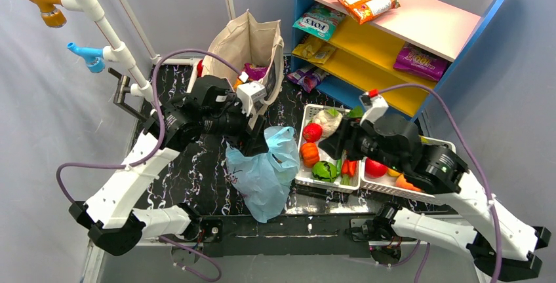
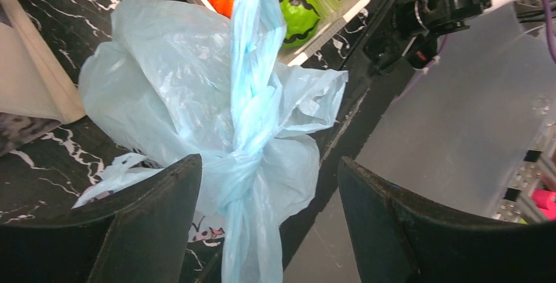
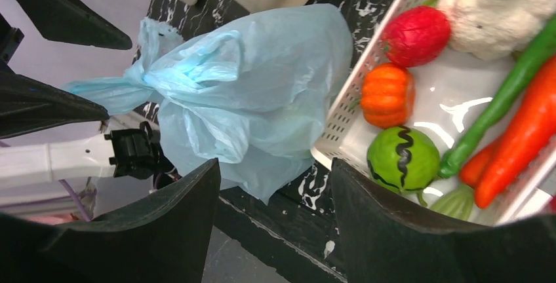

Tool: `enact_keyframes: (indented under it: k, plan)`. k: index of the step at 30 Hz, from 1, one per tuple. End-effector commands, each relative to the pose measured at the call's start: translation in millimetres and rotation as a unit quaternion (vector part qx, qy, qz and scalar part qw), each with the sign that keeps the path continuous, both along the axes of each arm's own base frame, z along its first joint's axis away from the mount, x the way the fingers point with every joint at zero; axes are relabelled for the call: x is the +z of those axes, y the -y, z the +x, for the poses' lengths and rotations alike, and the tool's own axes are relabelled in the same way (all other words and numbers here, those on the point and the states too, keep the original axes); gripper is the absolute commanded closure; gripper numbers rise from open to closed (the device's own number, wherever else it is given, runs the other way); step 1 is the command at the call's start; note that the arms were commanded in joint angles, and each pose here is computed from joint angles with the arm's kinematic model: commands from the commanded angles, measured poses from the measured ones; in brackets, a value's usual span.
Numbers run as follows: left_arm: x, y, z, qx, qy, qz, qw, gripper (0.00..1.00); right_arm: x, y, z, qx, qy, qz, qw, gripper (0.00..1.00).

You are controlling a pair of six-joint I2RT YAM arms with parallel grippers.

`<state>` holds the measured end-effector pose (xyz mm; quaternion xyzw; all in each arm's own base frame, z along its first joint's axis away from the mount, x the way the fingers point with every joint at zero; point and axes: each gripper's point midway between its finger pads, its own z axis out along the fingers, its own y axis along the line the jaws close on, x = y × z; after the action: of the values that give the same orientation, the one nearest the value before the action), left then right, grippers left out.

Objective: Place the food into the grocery bag and tie it

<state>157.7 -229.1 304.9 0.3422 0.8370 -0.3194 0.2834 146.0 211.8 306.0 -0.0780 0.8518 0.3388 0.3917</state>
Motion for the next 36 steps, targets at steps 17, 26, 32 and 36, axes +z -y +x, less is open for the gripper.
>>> enact_keyframes:
  k: [17,26,32,36]
  plan:
    - [-62,-7,27,-0.029,0.123,0.207,0.97,0.33,-13,78,-12,-0.144,-0.015,0.026,0.989,0.32]
    - [-85,-21,17,-0.027,0.115,0.228,0.967,0.81,-15,92,-17,-0.171,-0.023,0.045,0.984,0.33]
    - [-64,-24,21,0.009,0.126,0.212,0.969,1.0,-17,94,-16,-0.177,-0.023,0.044,0.983,0.34]
    - [-35,-24,17,0.041,0.124,0.171,0.977,1.0,-18,93,-15,-0.18,-0.023,0.047,0.982,0.34]
